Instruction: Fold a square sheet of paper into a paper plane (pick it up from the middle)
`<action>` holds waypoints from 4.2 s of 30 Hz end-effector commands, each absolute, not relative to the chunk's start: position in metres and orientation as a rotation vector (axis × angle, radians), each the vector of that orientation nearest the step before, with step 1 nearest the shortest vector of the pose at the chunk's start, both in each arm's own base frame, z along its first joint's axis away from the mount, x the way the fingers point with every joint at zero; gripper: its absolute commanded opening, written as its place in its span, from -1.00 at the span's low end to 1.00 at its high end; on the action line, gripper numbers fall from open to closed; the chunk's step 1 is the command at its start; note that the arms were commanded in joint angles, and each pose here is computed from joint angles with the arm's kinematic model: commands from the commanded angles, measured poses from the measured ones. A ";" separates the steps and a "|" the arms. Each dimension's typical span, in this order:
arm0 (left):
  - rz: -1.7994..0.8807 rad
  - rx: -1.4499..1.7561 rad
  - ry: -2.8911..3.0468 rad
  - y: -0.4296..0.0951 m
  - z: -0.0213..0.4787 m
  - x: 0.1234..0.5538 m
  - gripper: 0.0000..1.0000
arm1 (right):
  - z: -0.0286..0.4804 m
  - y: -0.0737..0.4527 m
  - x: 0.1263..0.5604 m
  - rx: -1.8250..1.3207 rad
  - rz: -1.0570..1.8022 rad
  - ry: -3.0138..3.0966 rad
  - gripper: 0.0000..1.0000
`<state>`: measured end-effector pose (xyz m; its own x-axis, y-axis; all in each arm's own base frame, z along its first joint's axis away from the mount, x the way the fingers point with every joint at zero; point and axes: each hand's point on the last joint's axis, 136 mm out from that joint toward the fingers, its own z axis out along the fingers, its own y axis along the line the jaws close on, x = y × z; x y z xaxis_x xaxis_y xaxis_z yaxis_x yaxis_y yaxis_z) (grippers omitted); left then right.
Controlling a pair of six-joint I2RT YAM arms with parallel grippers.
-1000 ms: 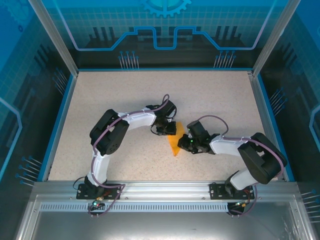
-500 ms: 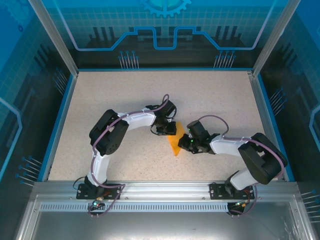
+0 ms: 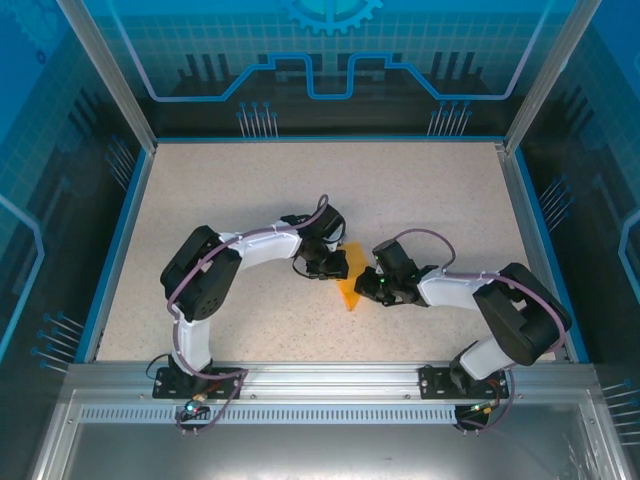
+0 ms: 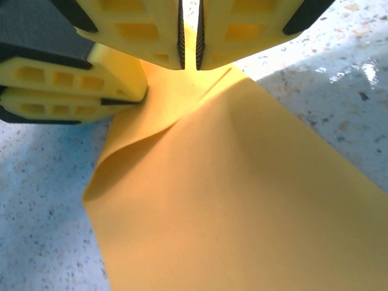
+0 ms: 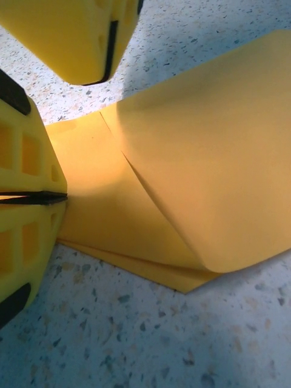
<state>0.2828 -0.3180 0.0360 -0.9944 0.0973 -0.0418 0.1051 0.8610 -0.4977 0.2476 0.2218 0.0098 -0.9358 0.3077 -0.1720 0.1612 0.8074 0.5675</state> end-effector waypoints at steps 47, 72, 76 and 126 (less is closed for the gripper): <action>-0.471 0.197 3.199 -0.282 -0.041 0.259 -0.77 | 0.013 0.241 0.225 0.279 0.987 2.747 -0.74; -0.417 0.213 3.222 -0.277 -0.051 0.258 -0.78 | 0.017 0.254 0.206 0.202 1.019 2.766 -0.73; -0.417 0.212 3.226 -0.277 -0.052 0.258 -0.78 | 0.013 0.256 0.205 0.198 1.023 2.771 -0.73; -0.412 0.210 3.260 -0.273 -0.065 0.250 -0.78 | 0.020 0.260 0.190 0.150 1.053 2.764 -0.66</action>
<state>0.2739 -0.3209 0.0073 -0.9881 0.1515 0.0257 0.1213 0.8718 -0.4745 0.1919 0.2496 0.0155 -0.9747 0.1804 -0.1320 0.0518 0.7567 0.6517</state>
